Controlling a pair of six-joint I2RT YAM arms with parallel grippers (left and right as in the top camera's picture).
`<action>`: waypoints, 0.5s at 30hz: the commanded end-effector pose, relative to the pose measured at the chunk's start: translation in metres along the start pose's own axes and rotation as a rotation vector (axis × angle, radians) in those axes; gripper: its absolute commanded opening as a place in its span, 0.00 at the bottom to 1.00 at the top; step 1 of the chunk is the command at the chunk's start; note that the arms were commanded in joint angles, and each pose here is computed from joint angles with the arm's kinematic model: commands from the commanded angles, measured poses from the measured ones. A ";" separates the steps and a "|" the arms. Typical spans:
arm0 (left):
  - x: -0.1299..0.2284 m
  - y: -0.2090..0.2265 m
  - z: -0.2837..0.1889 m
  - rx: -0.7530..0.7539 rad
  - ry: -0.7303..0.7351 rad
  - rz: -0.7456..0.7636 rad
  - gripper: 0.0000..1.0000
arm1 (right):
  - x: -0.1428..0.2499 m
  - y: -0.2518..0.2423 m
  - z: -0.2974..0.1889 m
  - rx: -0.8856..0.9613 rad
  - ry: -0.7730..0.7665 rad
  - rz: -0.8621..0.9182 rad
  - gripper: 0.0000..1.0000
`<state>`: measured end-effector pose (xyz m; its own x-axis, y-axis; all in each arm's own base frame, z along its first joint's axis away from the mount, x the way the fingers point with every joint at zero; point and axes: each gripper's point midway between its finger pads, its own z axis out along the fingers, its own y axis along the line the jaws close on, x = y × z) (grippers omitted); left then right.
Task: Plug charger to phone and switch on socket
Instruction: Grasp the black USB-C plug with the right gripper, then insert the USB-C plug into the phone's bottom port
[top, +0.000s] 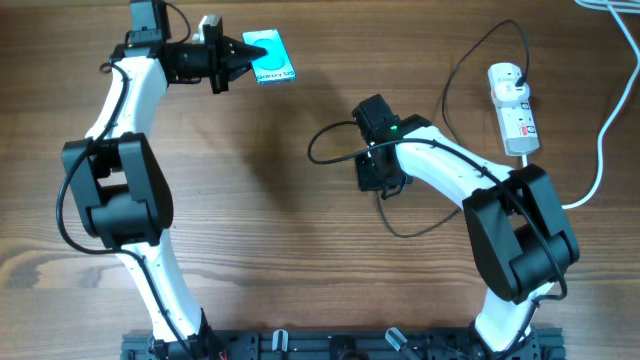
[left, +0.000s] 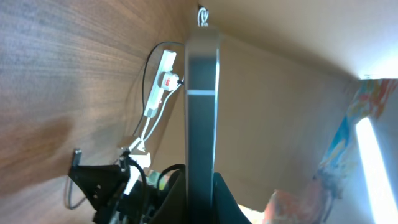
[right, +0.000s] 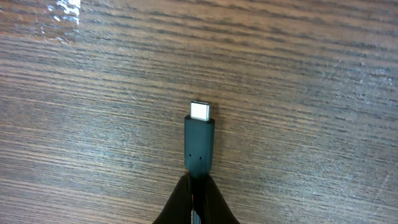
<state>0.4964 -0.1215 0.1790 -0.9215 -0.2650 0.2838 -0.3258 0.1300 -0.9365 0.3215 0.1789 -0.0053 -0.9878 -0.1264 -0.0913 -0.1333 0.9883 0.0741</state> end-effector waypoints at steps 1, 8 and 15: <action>0.020 -0.028 -0.002 0.072 0.062 0.201 0.04 | 0.006 0.004 0.002 -0.023 0.008 -0.029 0.04; 0.046 -0.079 -0.003 0.199 0.174 0.441 0.04 | -0.005 0.066 -0.140 -0.410 -0.269 -0.204 0.04; 0.097 -0.123 0.025 0.223 0.250 0.698 0.04 | -0.009 0.085 -0.192 -0.544 -0.402 -0.230 0.04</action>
<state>0.4792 -0.1726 0.2718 -0.9618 -0.0276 -0.2724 0.2716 0.0286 -0.9620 0.3040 0.2395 0.1767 -0.8566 -0.1909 -0.4794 -0.4308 0.7761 0.4606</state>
